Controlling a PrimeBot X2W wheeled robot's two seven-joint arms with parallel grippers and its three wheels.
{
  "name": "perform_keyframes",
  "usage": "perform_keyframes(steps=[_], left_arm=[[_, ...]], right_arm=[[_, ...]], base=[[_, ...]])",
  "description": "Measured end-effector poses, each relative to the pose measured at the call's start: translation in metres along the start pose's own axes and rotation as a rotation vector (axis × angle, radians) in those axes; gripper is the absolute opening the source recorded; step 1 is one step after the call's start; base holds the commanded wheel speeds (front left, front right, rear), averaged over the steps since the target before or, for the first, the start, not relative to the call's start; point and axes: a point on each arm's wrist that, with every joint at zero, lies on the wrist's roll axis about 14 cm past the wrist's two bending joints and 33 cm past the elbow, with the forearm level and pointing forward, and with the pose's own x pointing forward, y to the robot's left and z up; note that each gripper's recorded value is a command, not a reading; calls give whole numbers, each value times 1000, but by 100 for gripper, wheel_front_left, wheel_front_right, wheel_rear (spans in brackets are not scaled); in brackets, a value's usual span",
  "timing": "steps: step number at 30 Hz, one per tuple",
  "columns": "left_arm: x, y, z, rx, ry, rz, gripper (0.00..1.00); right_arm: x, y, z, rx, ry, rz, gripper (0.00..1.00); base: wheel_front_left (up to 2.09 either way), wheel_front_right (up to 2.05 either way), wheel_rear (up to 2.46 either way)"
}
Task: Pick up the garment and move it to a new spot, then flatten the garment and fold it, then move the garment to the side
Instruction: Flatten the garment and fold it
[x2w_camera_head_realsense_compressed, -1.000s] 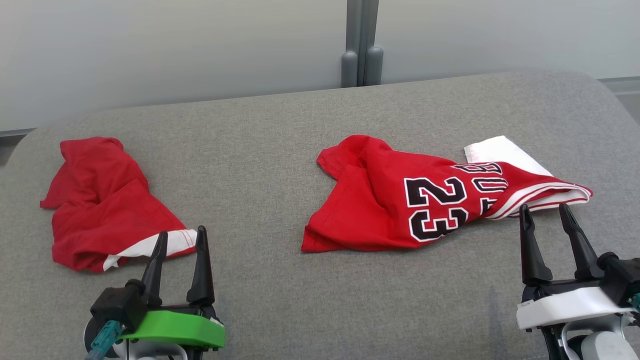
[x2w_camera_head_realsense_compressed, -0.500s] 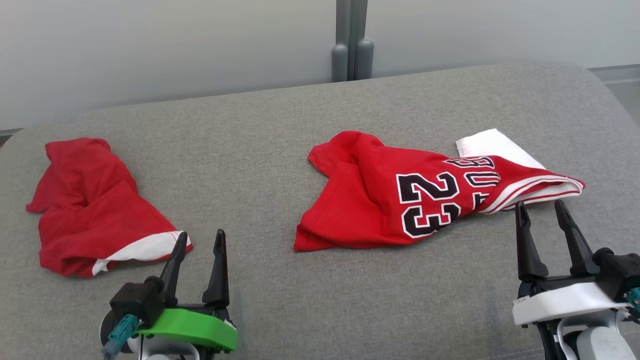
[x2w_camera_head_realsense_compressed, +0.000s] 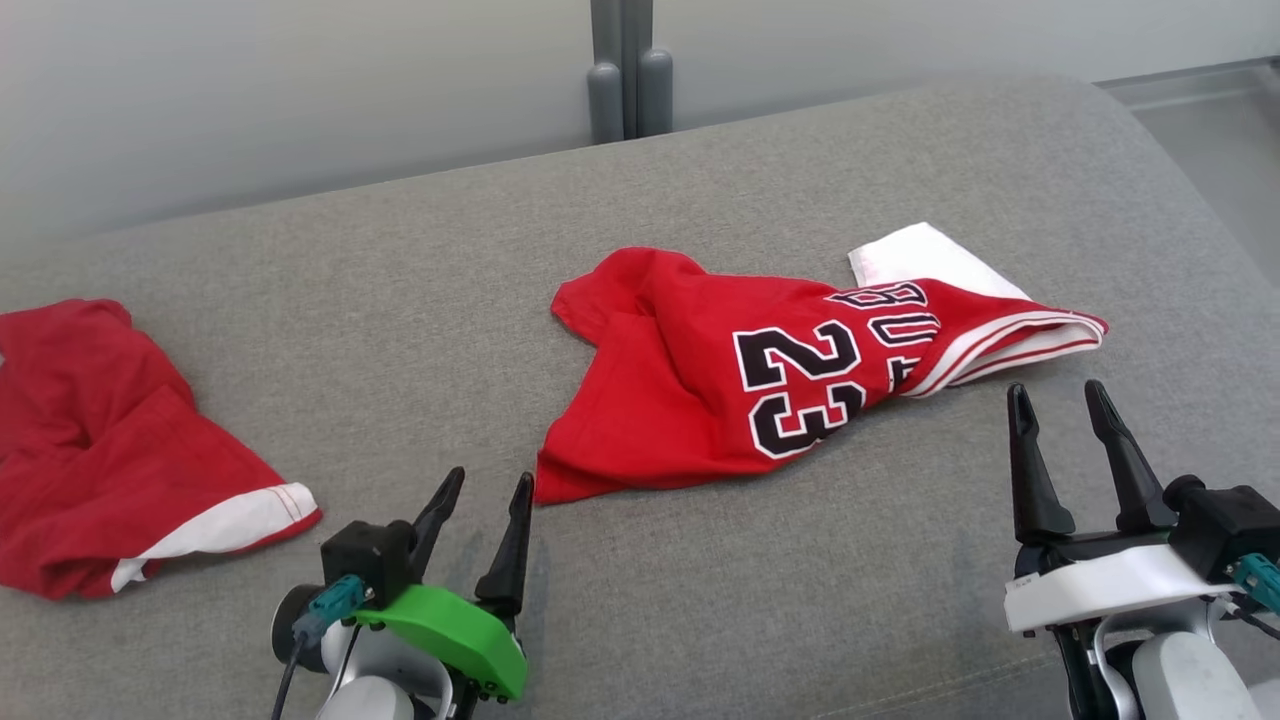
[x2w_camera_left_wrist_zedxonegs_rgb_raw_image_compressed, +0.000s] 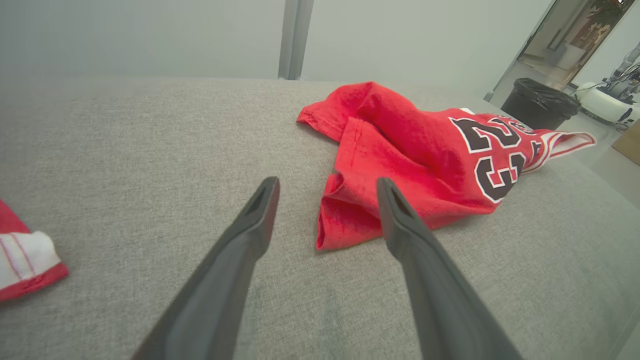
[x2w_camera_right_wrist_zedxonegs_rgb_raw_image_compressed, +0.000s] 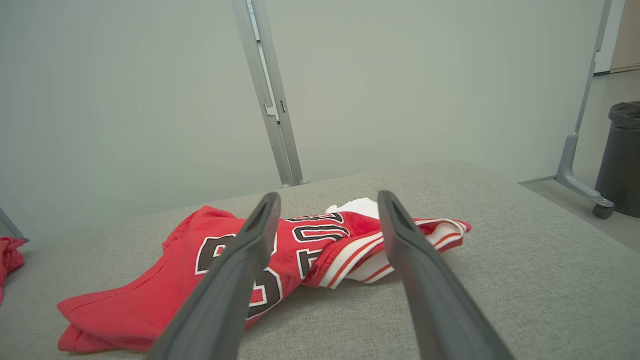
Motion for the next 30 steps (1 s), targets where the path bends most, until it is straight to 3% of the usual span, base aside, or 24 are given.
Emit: perform_keyframes(steps=[14, 28, 30], left_arm=[[24, -14, -56, 7, 234, -87, 100], [39, -13, -80, 8, 310, -105, 99], [41, -11, -80, 7, 308, -102, 57]], right_arm=[[-13, -27, 1, -15, 8, -91, 100], [-20, -42, -3, -19, 24, -146, 100], [-20, -42, -3, -18, 24, -148, 100]], base=[[0, 0, 0], [0, 0, 0], [0, 0, 0]])
